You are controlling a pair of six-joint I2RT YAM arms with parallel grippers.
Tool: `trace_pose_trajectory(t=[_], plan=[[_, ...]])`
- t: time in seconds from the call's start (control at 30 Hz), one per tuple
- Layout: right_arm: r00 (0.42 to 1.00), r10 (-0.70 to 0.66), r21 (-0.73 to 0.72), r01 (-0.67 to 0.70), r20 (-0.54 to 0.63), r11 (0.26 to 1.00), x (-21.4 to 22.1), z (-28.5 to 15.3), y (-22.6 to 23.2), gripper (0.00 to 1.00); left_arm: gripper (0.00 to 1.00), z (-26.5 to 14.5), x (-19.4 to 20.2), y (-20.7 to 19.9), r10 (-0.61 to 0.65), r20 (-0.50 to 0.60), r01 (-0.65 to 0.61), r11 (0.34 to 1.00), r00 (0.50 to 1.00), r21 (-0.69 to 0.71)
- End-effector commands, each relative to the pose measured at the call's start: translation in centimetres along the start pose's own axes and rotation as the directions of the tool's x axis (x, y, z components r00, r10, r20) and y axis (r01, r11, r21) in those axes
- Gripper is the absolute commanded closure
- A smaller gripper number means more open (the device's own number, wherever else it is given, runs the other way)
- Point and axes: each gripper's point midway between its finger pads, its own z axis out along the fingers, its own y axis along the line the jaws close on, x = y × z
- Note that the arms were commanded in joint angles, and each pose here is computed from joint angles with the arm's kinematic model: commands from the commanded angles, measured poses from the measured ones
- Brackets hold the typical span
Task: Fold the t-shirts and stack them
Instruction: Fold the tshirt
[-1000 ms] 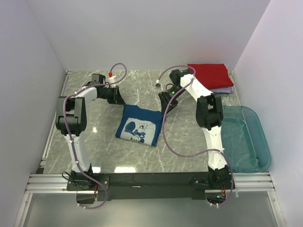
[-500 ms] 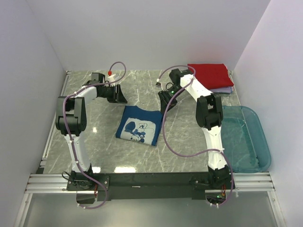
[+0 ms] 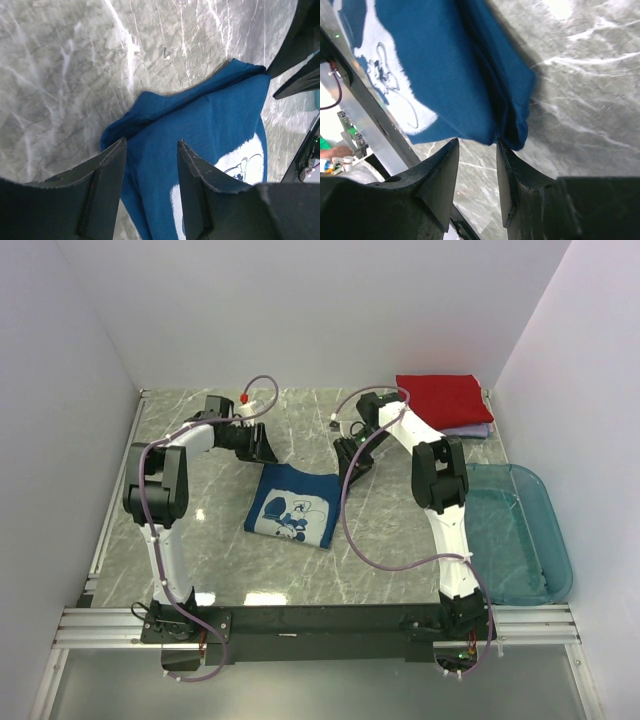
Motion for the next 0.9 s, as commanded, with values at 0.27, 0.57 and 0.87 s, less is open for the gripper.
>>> trace_pose_trajectory(t=[0.27,0.57,0.87], plan=[[1.0,0.002,0.047,-0.003,0.021,0.999,-0.9,0.9,-1.4,0.72,0.53,0.8,0.6,0.7,0.006,-0.041,-0.008,0.999,0.999,-0.043],[0.999,0.003,0.059,-0.005,0.039,0.998,-1.3,0.8,-1.6,0.99,0.54,0.9,0.3,0.7,0.006,-0.029,-0.007,0.998,1.0,-0.058],[0.998,-0.019,0.062,0.015,0.059,0.998,-1.7,0.2,-1.4,1.0,0.52,0.0,-0.3,1.3,-0.011,0.001,0.011,0.991,1.0,-0.133]])
